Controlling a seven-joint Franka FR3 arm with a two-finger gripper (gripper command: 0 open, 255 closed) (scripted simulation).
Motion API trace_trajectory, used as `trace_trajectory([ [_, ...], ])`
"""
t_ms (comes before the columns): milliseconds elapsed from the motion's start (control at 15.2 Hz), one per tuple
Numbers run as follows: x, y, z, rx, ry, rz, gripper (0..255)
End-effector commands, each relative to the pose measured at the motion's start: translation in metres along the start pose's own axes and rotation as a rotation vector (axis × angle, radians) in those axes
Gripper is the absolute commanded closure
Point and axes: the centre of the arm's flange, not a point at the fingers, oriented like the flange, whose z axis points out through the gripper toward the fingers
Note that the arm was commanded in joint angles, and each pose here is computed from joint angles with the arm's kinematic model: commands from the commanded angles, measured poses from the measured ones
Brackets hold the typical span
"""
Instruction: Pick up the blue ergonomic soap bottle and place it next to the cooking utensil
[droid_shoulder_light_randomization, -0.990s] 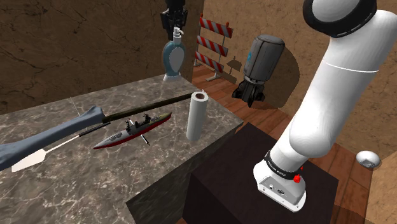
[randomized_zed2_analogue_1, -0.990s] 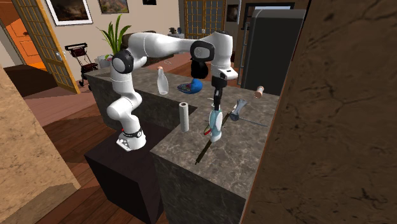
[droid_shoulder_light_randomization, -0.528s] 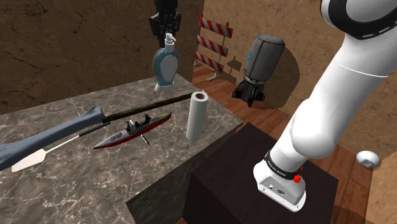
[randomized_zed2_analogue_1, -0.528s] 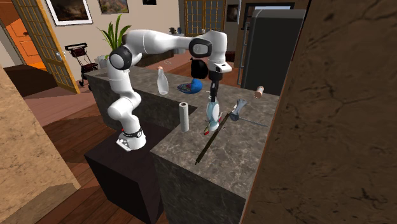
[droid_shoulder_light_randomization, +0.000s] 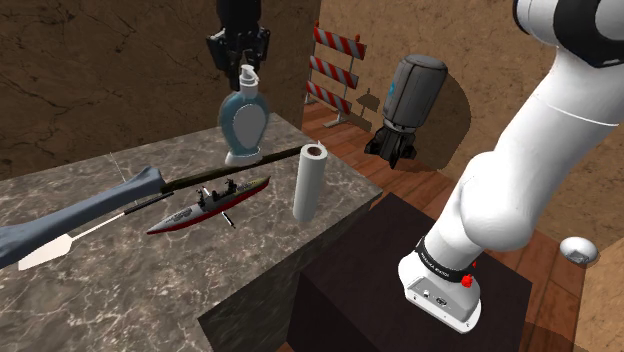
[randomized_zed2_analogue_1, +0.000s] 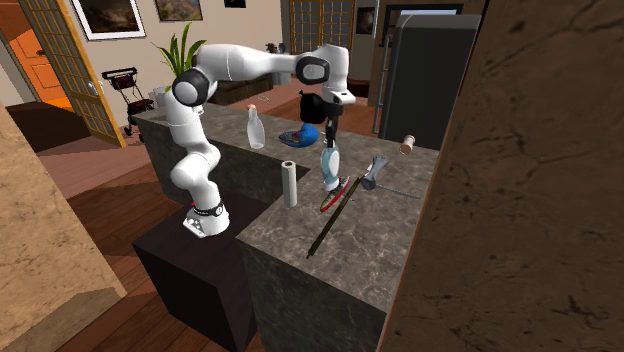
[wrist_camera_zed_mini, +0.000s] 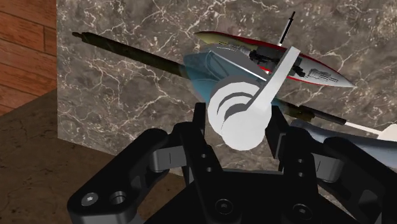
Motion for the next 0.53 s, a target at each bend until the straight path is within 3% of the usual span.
trace_trajectory([
  [0,-0.011,-0.024,-0.004,0.000,0.000,0.002,255],
  [462,-0.044,-0.111,-0.007,0.000,0.000,0.002,255],
])
